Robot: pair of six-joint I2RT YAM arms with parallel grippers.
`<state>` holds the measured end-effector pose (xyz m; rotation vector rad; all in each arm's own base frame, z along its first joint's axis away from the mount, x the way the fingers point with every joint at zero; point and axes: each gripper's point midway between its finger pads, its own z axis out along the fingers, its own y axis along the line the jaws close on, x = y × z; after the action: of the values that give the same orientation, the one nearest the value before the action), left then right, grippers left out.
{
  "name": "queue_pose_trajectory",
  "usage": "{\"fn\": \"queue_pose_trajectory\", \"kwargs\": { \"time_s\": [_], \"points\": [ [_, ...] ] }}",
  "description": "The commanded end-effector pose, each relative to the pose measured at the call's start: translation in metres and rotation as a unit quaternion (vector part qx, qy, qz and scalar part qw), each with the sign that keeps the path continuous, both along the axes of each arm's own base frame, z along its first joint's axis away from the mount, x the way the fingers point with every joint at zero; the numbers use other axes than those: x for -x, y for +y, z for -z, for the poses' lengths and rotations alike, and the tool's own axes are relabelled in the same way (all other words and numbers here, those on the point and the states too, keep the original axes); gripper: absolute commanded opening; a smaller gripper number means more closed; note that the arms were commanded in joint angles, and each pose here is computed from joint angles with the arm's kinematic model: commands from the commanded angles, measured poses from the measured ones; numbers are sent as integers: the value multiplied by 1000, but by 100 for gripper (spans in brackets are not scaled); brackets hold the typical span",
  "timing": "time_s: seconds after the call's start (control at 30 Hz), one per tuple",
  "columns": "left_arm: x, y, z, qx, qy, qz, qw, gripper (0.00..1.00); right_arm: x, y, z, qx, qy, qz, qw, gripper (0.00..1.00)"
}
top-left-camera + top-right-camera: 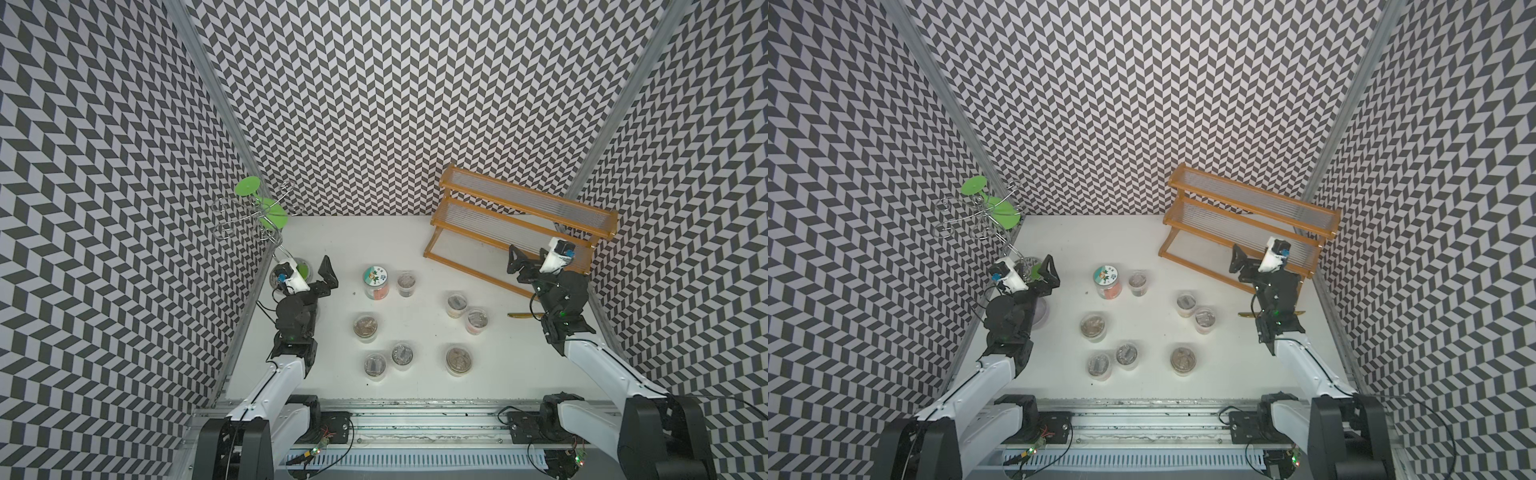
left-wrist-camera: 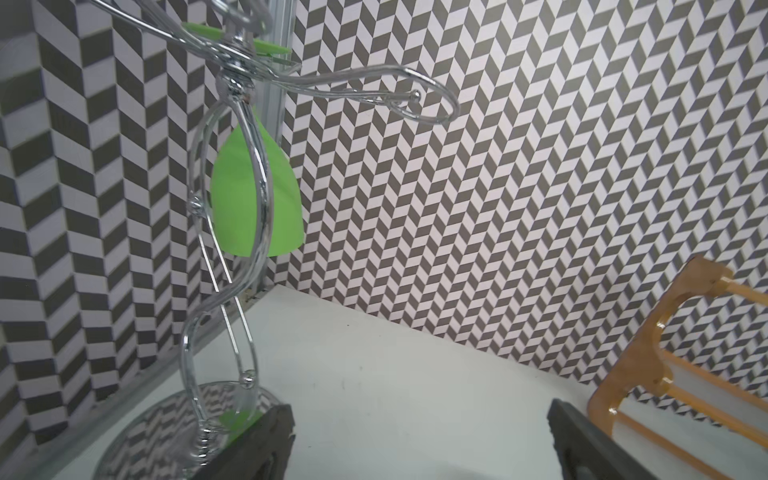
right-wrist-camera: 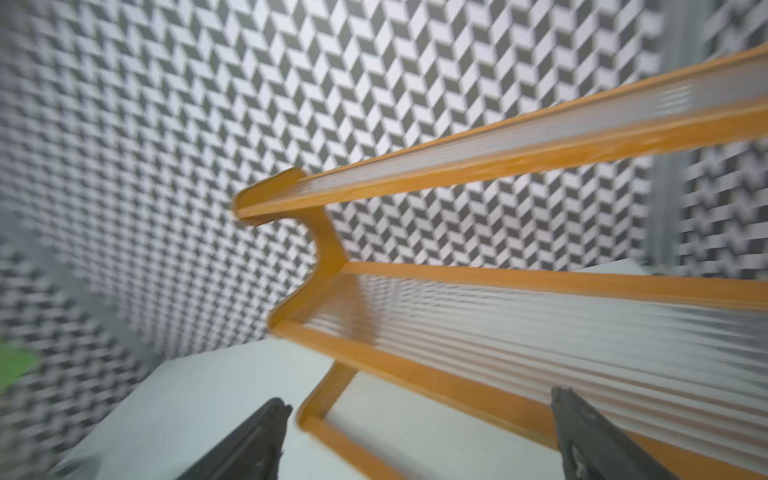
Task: Place the seed container on the shelf
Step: Move the shelf to the center of the board.
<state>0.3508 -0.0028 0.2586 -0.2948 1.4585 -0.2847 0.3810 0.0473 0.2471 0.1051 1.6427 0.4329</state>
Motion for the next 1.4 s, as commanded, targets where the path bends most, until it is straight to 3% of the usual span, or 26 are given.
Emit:
{"fn": "queue_pose_trajectory", "kwargs": {
  "time_s": [0.0, 0.17, 0.27, 0.33, 0.43, 0.7, 0.9, 1.1, 1.37],
  "points": [
    [-4, -27, 5, 78, 45, 82, 993, 100, 16, 50, 29, -53, 87, -142, 985, 96],
    [-5, -85, -13, 50, 26, 235, 970, 100, -1, 49, 25, -82, 112, -106, 985, 90],
    [-11, -112, -16, 29, 41, 275, 960, 100, -16, 61, 20, -101, 128, -107, 981, 84],
    [-14, -131, -15, 4, 58, 292, 955, 100, -25, 80, 15, -59, 120, -117, 984, 83],
    [-21, -151, -13, -24, 88, 290, 953, 99, -46, 104, 13, 28, 116, -105, 987, 82],
    [-44, -192, 1, -64, 139, 312, 938, 100, -107, 149, 28, 144, 136, -78, 977, 80],
    [-68, -196, 8, -53, 181, 285, 940, 99, -146, 179, 28, 139, 142, -32, 979, 76],
    [-60, -178, 11, -54, 178, 247, 951, 99, -172, 206, 18, 123, 116, 15, 985, 74],
    [-45, -159, 9, -70, 187, 216, 956, 100, -206, 207, 38, 115, 136, 86, 980, 65]
  ]
}}
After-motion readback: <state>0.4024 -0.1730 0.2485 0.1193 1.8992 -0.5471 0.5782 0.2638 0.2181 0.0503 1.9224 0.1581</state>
